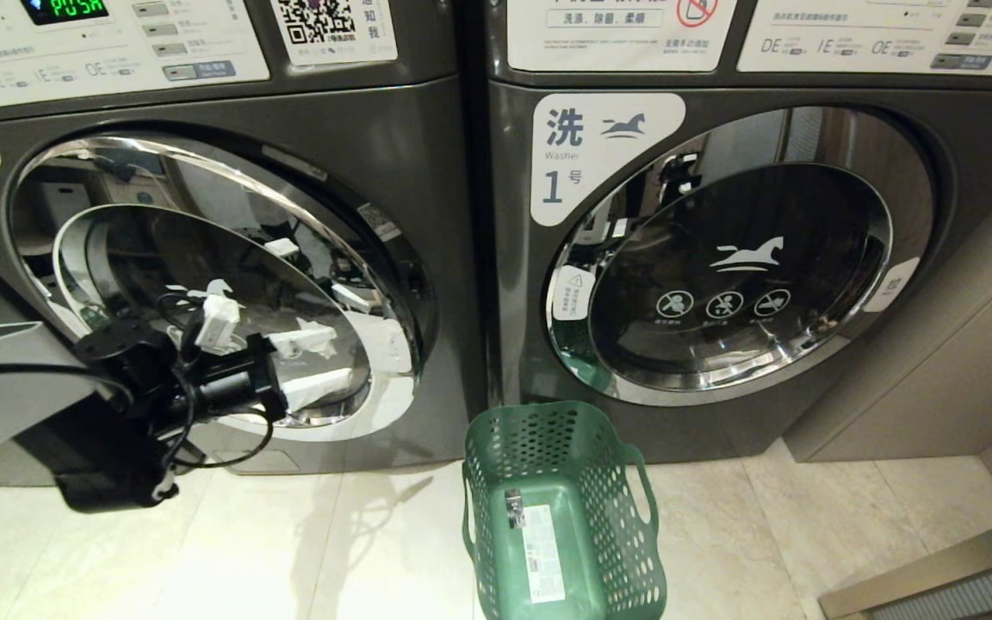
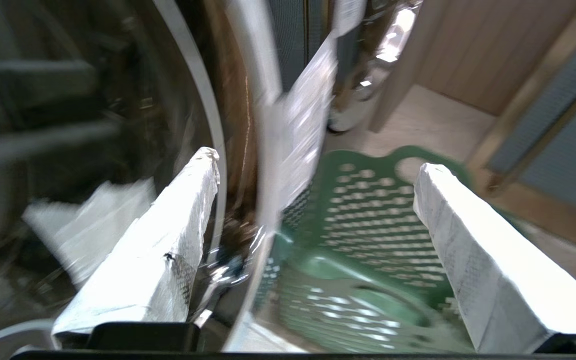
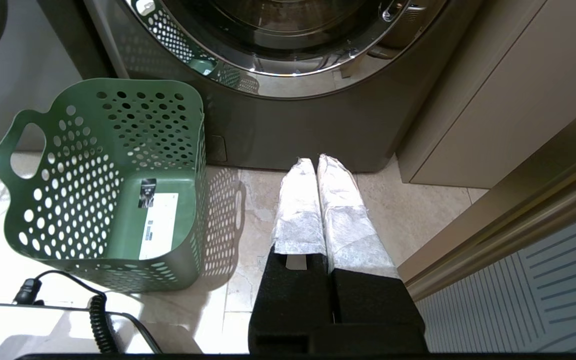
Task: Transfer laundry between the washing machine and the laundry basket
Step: Open the lid of the washing machine
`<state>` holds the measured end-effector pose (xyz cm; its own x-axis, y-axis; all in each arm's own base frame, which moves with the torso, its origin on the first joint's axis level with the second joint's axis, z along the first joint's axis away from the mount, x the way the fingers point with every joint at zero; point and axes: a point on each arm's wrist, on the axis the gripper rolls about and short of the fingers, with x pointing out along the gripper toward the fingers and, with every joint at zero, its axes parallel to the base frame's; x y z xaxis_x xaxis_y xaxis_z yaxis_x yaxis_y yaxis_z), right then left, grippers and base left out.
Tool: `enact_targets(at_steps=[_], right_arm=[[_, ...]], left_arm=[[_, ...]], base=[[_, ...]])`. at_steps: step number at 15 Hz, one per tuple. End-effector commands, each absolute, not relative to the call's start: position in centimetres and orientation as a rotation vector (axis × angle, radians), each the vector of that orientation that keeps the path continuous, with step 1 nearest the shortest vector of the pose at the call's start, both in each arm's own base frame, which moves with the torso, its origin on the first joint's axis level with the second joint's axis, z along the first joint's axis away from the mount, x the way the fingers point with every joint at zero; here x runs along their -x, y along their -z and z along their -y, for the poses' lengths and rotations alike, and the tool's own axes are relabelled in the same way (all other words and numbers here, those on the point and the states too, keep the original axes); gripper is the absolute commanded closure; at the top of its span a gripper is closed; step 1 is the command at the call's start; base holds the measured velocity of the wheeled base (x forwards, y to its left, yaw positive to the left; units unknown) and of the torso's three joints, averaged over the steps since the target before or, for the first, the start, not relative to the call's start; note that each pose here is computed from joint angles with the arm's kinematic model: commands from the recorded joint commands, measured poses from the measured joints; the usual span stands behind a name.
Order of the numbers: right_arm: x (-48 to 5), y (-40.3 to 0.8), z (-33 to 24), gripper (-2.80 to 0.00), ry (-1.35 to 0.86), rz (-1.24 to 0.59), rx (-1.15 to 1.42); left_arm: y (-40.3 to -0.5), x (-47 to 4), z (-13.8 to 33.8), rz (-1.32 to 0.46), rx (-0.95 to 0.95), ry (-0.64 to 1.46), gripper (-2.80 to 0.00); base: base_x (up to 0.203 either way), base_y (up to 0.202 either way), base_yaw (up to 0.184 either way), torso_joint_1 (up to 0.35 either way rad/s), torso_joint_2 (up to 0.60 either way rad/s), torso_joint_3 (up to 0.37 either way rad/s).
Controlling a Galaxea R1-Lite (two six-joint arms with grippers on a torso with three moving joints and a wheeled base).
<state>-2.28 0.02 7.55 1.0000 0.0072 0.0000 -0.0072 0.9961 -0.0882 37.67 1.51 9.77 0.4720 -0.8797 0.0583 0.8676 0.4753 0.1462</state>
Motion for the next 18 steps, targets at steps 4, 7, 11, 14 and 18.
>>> enact_targets(at_steps=[4,7,11,14,18], right_arm=[[2.3,-7.6,0.0,0.0,-0.008,-0.001,0.089],[2.3,-7.6,0.0,0.0,-0.008,-0.001,0.089],[2.3,-7.6,0.0,0.0,-0.008,-0.001,0.089],[2.3,-7.6,0.0,0.0,-0.008,-0.001,0.089],[2.3,-7.6,0.0,0.0,-0.008,-0.001,0.089]], left_arm=[[-19.7,-25.2,-2.6,0.253,-0.199,0.977,-2.8],[-22.9,-20.7,-7.7,0.274,-0.251,0.713,-2.8],[-27.9,-10.7,-11.2,0.298,-0.274,0.257,-2.8],[-32.1,-5.4,-6.2,0.401,-0.286,0.135,-2.8],[-34.6,-4.0,-2.7,0.486,-0.292,0.238,0.0]], base=[[0.0,0.0,0.0,0.0,0.0,0.0],[0.0,0.0,0.0,0.0,0.0,0.0],[0.0,0.0,0.0,0.0,0.0,0.0],[0.0,0.0,0.0,0.0,0.0,0.0],[0.0,0.0,0.0,0.0,0.0,0.0]])
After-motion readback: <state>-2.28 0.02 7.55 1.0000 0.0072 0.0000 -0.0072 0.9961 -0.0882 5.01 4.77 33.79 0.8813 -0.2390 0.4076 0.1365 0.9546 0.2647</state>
